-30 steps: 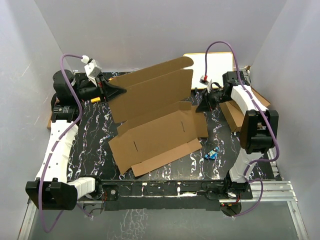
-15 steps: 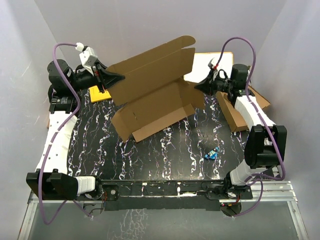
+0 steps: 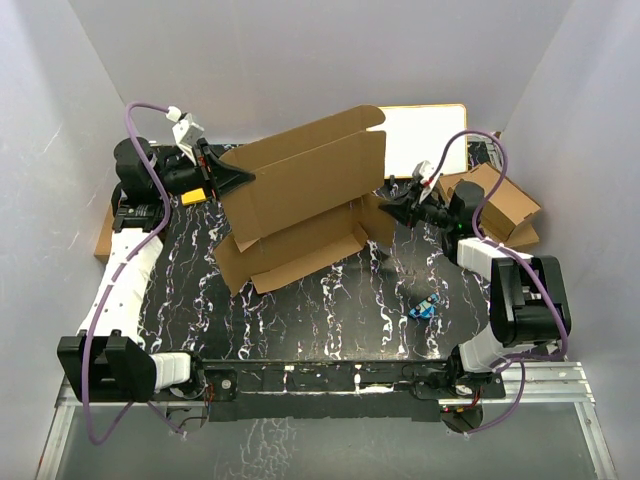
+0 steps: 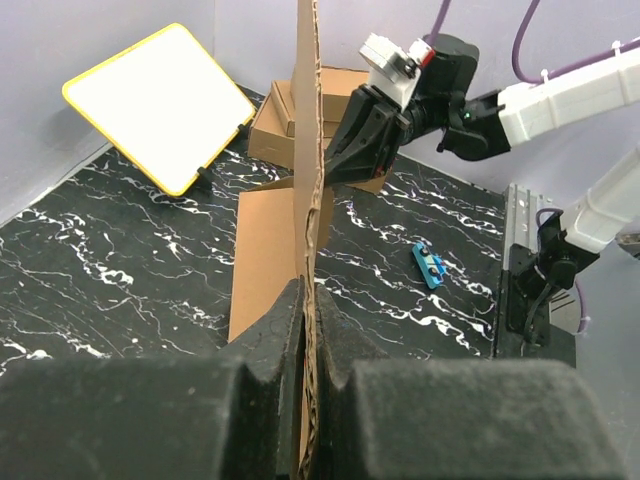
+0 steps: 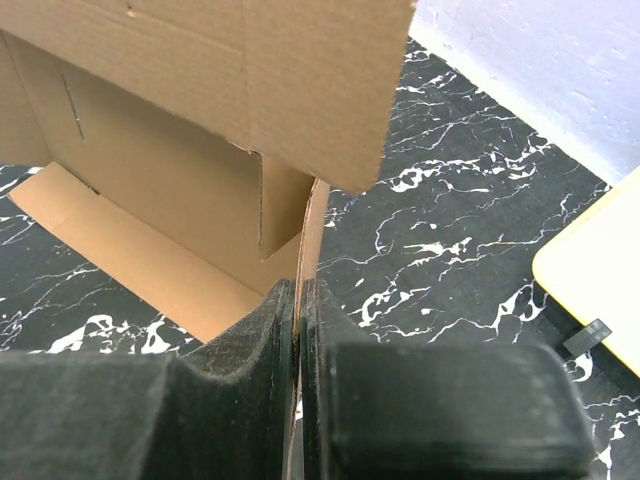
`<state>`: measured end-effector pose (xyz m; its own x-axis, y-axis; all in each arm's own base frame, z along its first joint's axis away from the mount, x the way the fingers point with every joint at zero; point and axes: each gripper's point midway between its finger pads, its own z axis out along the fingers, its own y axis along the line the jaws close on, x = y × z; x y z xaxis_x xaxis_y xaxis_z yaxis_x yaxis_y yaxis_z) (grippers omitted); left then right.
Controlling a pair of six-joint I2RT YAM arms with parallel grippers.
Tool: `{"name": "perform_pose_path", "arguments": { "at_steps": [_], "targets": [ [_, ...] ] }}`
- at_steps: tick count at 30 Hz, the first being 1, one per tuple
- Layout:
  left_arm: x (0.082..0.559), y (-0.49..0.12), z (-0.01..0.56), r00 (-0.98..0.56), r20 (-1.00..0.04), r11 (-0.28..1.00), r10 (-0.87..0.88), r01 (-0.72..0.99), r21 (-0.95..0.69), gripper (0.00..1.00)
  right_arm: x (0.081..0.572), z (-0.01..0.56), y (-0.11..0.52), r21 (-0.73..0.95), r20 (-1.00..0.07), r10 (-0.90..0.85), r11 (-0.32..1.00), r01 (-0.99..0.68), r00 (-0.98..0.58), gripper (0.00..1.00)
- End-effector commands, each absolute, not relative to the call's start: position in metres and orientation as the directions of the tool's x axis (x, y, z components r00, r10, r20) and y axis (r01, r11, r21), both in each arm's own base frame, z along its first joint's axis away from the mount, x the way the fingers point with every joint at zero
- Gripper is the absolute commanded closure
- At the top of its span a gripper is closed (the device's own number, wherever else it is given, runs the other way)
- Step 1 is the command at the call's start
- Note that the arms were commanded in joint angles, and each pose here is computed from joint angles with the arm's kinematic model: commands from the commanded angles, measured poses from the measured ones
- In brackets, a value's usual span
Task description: Fold the paper box
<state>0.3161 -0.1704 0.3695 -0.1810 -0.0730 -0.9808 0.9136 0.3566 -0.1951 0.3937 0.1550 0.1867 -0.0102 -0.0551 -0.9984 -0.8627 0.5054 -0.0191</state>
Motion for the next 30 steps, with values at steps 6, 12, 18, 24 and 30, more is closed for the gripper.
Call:
{"name": "perform_pose_path", "arguments": {
  "at_steps": [6, 12, 18, 24, 30],
  "targets": [
    [0.304, -0.167, 0.375, -0.167, -0.984, 0.406, -0.064, 0.896, -0.179, 1.0, 0.369, 0.221, 0.162, -0.19, -0.976, -0.003, 0.507, -0.841, 0.219, 0.92],
    [0.299, -0.166, 0.371, -0.205, -0.977, 0.405, -0.057, 0.89, -0.21, 1.0, 0.357, 0.212, 0.166, -0.131, -0.987, 0.021, 0.485, -0.865, 0.161, 0.9],
    [0.28, -0.166, 0.354, -0.221, -0.973, 0.409, -0.064, 0.884, -0.228, 1.0, 0.339, 0.194, 0.168, -0.107, -0.992, 0.005, 0.458, -0.882, 0.123, 0.9],
    [0.274, -0.164, 0.35, -0.21, -0.975, 0.429, -0.068, 0.876, -0.219, 1.0, 0.327, 0.183, 0.172, -0.07, -0.997, -0.003, 0.406, -0.911, 0.075, 0.85],
    [0.273, -0.164, 0.347, -0.209, -0.977, 0.433, -0.048, 0.877, -0.209, 1.0, 0.329, 0.188, 0.168, -0.098, -0.995, -0.058, 0.344, -0.934, 0.084, 0.72]
  ]
}}
